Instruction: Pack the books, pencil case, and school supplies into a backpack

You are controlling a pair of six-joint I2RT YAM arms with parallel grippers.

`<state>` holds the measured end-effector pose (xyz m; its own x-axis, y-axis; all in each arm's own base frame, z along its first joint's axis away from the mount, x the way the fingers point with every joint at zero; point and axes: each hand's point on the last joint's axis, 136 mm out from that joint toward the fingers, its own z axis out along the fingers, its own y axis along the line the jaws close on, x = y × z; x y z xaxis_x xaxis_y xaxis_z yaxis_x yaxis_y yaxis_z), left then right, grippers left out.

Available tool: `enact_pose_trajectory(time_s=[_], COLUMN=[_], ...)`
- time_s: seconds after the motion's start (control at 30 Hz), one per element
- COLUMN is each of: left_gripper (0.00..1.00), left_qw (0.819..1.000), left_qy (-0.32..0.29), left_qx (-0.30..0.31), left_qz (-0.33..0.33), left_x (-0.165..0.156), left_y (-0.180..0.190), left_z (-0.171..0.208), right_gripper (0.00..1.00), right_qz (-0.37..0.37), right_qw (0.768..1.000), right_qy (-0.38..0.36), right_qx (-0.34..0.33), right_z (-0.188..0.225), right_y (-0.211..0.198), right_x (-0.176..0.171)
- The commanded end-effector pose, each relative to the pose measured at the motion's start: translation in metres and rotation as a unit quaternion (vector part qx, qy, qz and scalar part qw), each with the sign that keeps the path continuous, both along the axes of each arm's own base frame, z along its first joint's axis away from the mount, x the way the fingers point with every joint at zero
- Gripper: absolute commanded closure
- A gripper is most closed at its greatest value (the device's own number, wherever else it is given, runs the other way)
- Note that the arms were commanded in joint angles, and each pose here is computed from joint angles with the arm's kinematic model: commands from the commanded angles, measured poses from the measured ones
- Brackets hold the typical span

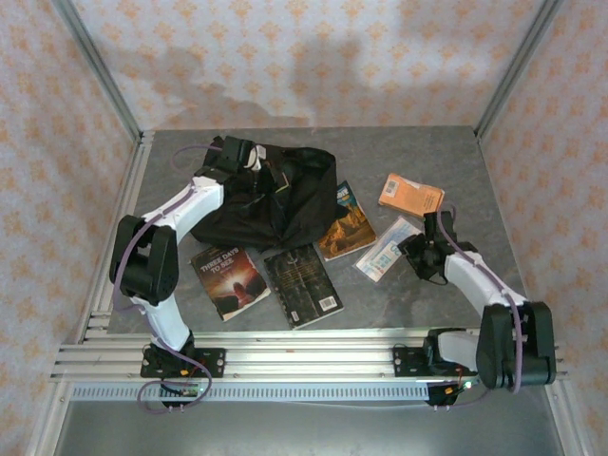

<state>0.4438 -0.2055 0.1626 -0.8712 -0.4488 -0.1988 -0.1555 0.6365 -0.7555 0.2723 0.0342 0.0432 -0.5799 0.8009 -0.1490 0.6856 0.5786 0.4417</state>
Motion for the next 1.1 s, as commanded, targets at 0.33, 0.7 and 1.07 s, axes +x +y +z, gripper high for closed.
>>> enact_pose_trajectory(time_s=[0.33,0.7,1.07], left_gripper=[1.0,1.0,1.0], left_qw=[0.999,0.999,0.999], left_qy=[0.031,0.033,0.03], left_qx=[0.015,0.013,0.01], left_qz=[-0.019,-0.021,-0.023], left_x=[-0.008,-0.008,-0.008], left_y=[-0.002,-0.003,-0.004], left_z=[-0.018,-0.019,-0.016], right_gripper=[0.62,0.63,0.64], right_qz=[0.036,0.049,0.045], right_qw=[0.996,0.992,0.988], right_qy=[-0.033,-0.069,-0.085], right_qx=[0.072,0.093,0.12], right_z=[-0.02,-0.001,0.0], right_y=[0.02,0.028,0.034], right_x=[0.035,0.046,0.051])
